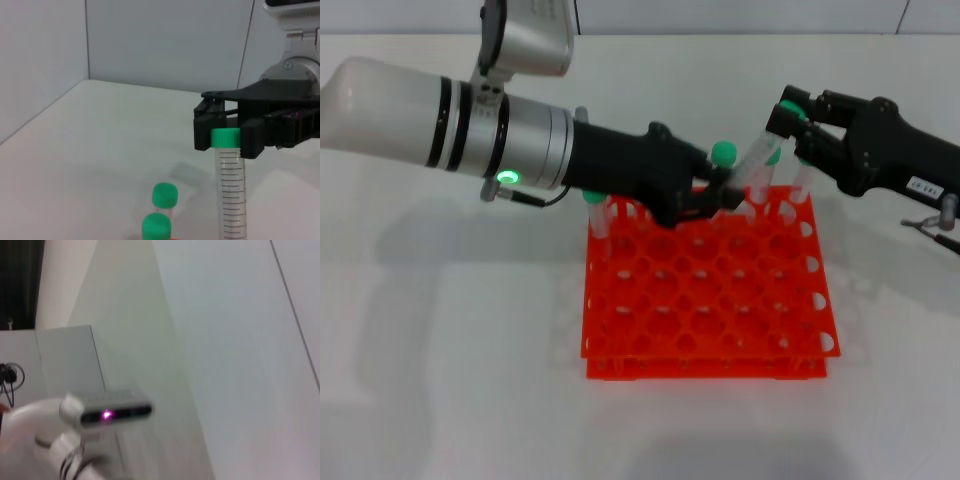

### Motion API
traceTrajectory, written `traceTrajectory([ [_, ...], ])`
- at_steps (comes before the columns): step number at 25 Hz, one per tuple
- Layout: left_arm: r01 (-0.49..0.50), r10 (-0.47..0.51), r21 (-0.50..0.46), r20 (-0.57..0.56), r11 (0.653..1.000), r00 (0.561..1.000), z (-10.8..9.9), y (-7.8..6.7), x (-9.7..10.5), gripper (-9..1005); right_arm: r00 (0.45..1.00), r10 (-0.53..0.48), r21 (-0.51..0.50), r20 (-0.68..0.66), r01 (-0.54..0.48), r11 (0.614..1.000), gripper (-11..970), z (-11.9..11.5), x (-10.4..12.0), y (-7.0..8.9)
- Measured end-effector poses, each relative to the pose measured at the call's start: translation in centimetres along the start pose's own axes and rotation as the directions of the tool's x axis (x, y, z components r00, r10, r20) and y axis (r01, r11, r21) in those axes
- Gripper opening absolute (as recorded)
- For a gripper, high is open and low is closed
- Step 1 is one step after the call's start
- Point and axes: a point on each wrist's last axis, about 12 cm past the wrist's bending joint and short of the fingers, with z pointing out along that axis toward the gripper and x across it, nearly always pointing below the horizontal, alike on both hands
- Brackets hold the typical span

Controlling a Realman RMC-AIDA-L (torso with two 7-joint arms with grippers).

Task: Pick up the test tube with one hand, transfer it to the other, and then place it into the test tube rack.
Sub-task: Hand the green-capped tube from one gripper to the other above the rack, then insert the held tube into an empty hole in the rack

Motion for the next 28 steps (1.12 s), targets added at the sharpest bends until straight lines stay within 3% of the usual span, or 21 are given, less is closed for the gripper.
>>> traceTrajectory([
  [8, 0.052, -0.051, -0.022, 0.006, 0.998, 0.999, -0.3, 0.5, -0.9, 289, 1.000, 0.008, -0.002, -0.005, -0.008, 1.000, 258, -0.1, 0.0, 0.0],
  [15, 0.102, -0.105, -0.047, -0.062, 0.994, 0.993, -2.4, 0.4, -3.5, 576, 1.000, 0.013, -0.034, 0.007, -0.013, 0.999, 259, -0.4, -0.3, 0.3],
  [19, 0.138, -0.149, -0.102, -0.111, 0.985, 0.983, -5.3, -0.8, -5.5, 762, 1.000, -0.011, -0.039, 0.001, 0.011, 0.999, 261, -0.7, -0.6, 0.2],
  [24, 0.130, -0.168, -0.229, -0.156, 0.965, 0.973, -8.0, -3.2, -7.6, 872, 0.999, -0.032, -0.079, -0.014, 0.030, 0.996, 262, -0.4, -0.9, 0.3],
  [28, 0.099, -0.163, -0.292, -0.201, 0.951, 0.966, -8.3, -5.5, -7.3, 893, 0.999, -0.044, -0.107, -0.031, 0.041, 0.993, 264, -0.1, -1.0, 0.4],
])
